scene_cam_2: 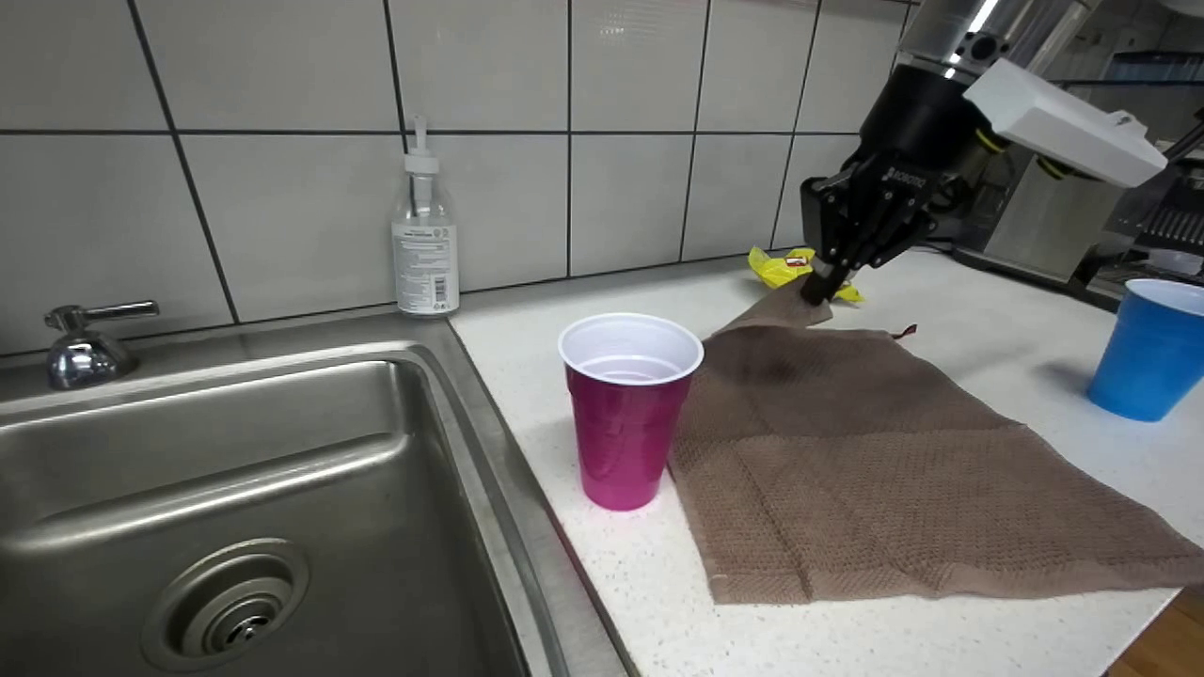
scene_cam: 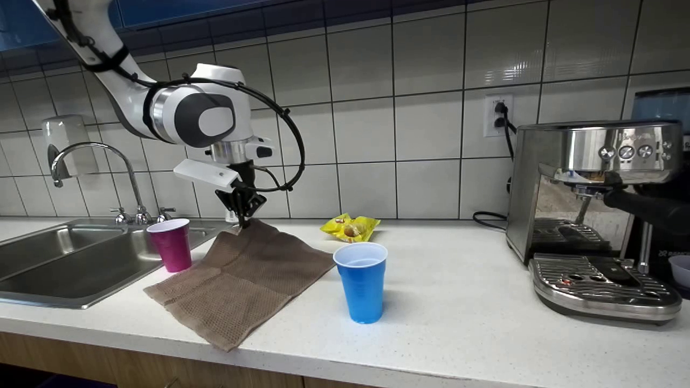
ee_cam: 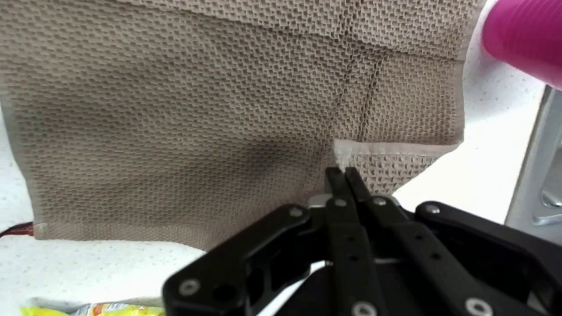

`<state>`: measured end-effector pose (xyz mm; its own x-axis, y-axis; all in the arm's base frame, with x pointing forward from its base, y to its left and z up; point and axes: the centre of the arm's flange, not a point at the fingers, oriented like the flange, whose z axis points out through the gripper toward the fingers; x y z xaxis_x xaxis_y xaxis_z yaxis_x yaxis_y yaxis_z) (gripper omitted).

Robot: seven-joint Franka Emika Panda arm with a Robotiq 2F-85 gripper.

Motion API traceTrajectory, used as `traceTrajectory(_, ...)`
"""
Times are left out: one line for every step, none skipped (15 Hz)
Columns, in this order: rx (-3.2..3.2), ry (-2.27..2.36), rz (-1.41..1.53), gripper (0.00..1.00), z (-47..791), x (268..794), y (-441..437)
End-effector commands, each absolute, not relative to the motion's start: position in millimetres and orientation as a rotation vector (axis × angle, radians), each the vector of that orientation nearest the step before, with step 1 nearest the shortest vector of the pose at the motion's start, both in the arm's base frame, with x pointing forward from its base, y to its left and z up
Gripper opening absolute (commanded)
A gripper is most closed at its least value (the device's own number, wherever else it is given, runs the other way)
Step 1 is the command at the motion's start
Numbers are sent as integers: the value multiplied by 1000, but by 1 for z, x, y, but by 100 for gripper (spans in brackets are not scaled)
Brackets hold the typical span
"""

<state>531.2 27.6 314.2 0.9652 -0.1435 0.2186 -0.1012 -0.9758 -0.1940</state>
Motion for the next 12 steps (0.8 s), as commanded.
traceTrajectory(-2933, 146, -319, 1, 329, 527, 14)
traceTrajectory(-2934, 147, -315, 1, 330, 527, 10)
traceTrajectory(-2936, 154, -319, 1, 331, 527, 6)
traceTrajectory(-2936, 161, -320, 1, 333, 526, 3)
traceTrajectory(-2936, 164, -319, 1, 336, 523, -2)
traceTrajectory(-2936, 163, -321, 1, 342, 517, -7)
traceTrajectory(-2934, 163, -308, 1, 344, 515, -8)
traceTrajectory(-2932, 157, -291, 1, 347, 513, -10)
traceTrajectory(-2936, 157, -293, 1, 351, 509, -11)
traceTrajectory(-2935, 153, -286, 1, 355, 507, -13)
traceTrajectory(-2929, 139, -273, 1, 359, 504, -14)
traceTrajectory(-2932, 129, -267, 1, 362, 501, -15)
